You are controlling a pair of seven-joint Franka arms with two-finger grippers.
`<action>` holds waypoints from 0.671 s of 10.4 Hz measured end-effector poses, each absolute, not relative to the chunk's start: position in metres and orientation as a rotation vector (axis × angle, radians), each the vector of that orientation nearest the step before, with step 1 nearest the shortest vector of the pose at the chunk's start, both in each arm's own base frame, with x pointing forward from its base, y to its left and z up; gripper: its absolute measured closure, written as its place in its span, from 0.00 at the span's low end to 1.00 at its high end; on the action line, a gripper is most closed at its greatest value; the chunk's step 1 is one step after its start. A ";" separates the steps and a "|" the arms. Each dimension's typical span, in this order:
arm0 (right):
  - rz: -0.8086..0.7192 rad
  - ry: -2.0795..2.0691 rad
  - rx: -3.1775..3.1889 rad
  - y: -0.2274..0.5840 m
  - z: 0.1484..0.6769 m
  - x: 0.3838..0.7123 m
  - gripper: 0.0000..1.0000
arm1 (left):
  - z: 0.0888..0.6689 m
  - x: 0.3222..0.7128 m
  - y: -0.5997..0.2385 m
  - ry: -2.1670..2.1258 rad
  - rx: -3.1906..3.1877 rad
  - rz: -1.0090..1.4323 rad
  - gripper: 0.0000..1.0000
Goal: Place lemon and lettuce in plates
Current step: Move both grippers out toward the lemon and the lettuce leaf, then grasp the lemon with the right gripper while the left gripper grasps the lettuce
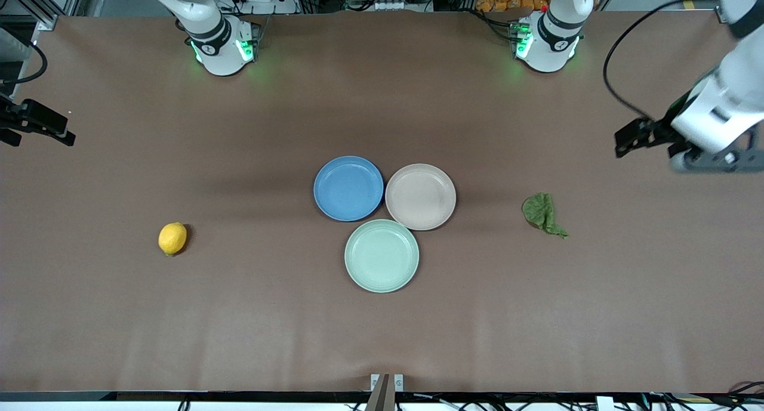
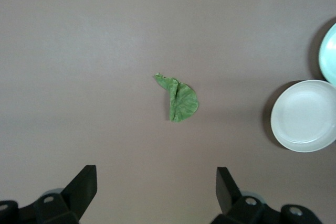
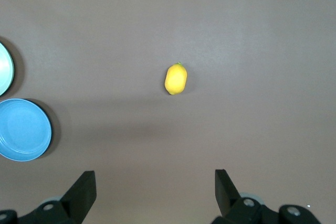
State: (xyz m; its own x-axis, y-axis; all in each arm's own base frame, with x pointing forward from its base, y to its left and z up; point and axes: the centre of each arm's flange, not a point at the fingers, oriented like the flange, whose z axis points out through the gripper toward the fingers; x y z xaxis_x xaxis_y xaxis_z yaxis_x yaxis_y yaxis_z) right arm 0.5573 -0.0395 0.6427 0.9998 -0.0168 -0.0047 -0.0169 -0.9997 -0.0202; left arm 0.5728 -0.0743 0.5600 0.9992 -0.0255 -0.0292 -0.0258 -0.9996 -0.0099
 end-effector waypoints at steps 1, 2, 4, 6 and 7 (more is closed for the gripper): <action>0.009 0.028 -3.121 -0.040 0.641 0.559 0.00 | 0.532 0.577 -0.075 0.043 -3.133 0.032 0.00; 0.012 0.031 -3.121 -0.041 0.636 0.562 0.00 | 0.504 0.579 -0.075 0.045 -3.136 0.013 0.00; 0.030 0.036 -3.119 -0.043 0.617 0.575 0.00 | 0.456 0.575 -0.076 0.050 -3.139 -0.009 0.00; 0.083 0.054 -3.114 -0.051 0.579 0.596 0.00 | 0.410 0.564 -0.074 0.053 -3.140 -0.005 0.00; 0.104 0.062 -3.111 -0.055 0.556 0.609 0.00 | 0.391 0.559 -0.074 0.053 -3.139 0.018 0.00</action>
State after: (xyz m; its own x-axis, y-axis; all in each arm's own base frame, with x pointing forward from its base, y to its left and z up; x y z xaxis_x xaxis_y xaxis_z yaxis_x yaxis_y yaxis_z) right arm 0.6086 -0.0548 0.5561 0.9970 -0.0390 -0.0675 -0.0409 -0.9988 -0.0270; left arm 0.5585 -0.0737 0.3908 0.9994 -0.0341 -0.0115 -0.0341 -0.9994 -0.0015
